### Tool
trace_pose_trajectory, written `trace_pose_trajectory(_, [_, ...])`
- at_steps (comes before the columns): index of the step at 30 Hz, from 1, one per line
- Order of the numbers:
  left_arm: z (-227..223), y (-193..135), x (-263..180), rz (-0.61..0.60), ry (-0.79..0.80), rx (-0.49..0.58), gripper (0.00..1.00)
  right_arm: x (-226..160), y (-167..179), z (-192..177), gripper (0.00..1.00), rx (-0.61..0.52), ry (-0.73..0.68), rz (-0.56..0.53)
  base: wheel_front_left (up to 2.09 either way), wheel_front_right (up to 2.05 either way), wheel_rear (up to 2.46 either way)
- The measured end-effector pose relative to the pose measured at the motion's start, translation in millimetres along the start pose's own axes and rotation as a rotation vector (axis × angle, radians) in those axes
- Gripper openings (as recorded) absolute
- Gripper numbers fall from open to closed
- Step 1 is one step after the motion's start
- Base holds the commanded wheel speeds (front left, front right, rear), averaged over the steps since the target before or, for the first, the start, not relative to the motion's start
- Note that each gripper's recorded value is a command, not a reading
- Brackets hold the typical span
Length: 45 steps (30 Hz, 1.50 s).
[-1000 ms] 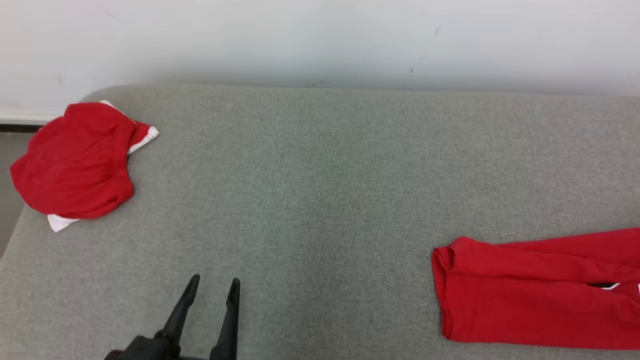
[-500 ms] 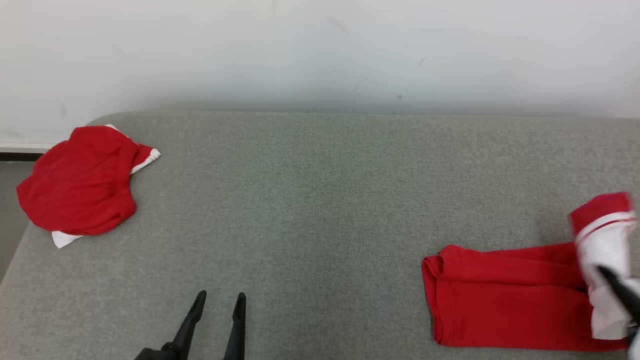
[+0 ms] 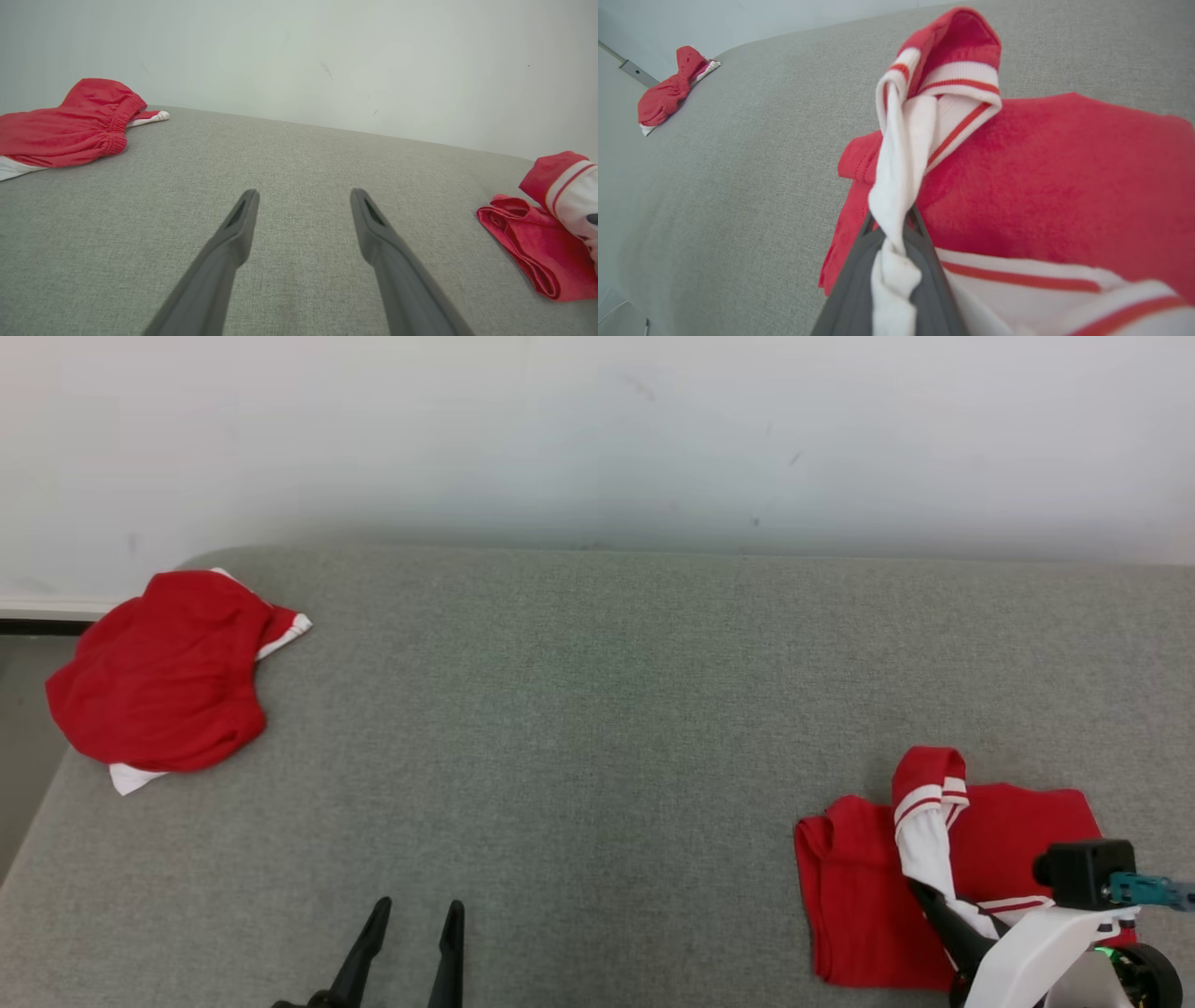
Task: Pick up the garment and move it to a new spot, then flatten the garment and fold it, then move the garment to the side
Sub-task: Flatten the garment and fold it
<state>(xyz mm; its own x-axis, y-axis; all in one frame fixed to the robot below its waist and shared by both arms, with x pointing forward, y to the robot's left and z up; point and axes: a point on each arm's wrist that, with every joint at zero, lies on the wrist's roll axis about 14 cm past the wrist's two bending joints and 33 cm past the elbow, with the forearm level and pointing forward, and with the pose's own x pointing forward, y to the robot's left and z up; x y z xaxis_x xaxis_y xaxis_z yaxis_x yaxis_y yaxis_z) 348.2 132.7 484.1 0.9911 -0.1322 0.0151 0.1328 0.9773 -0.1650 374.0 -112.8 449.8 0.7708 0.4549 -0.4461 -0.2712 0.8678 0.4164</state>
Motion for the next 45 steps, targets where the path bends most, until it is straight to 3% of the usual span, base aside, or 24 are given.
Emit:
trace_pose_trajectory(3, [-1.1,1.3,-0.2,0.005,0.004,0.000,1.00,5.1,3.5,-5.3,0.00,0.002,0.004,0.002,0.00,0.00,0.00])
trace_pose_trajectory(4, [-1.3,1.7,-0.1,0.007,0.004,0.000,1.00,6.4,4.5,-5.9,0.07,0.002,0.001,0.003,0.00,0.00,0.00])
trace_pose_trajectory(5, [-1.6,1.3,0.0,0.006,0.005,-0.001,1.00,7.6,5.5,-5.4,0.29,0.005,-0.009,0.003,0.00,0.00,0.00])
trace_pose_trajectory(6, [-1.8,1.0,0.2,0.006,0.006,-0.003,1.00,9.1,8.8,-3.4,0.83,0.012,-0.025,0.010,0.00,0.00,0.00])
trace_pose_trajectory(7, [-2.1,0.2,0.4,0.004,0.006,-0.004,1.00,11.0,13.2,0.4,1.00,0.026,-0.048,0.021,0.00,0.00,0.00])
trace_pose_trajectory(18, [-2.4,-4.2,1.1,-0.007,0.007,-0.008,1.00,5.2,52.2,41.9,1.00,0.083,-0.288,0.123,0.00,0.00,0.00])
trace_pose_trajectory(23, [2.0,-3.2,-0.7,-0.007,-0.007,-0.004,1.00,-17.6,55.6,69.2,1.00,0.014,-0.438,0.129,0.00,0.00,0.00])
trace_pose_trajectory(30, [7.9,-3.0,-8.8,-0.001,-0.025,0.003,1.00,-63.6,16.7,95.2,1.00,-0.149,-0.632,-0.026,0.00,0.00,0.00])
trace_pose_trajectory(33, [9.9,-1.0,-13.2,0.007,-0.031,0.007,1.00,-82.8,-16.3,90.3,1.00,-0.300,-0.645,-0.159,0.00,0.00,0.00])
trace_pose_trajectory(36, [11.6,-0.1,-18.8,0.010,-0.036,0.017,1.00,-96.3,-38.5,73.0,1.00,-0.370,-0.632,-0.247,0.00,0.00,0.00])
trace_pose_trajectory(45, [18.7,5.4,-28.4,0.016,-0.059,0.054,1.00,-121.2,-88.6,35.2,1.00,-0.409,-0.573,-0.428,0.00,0.00,0.00])
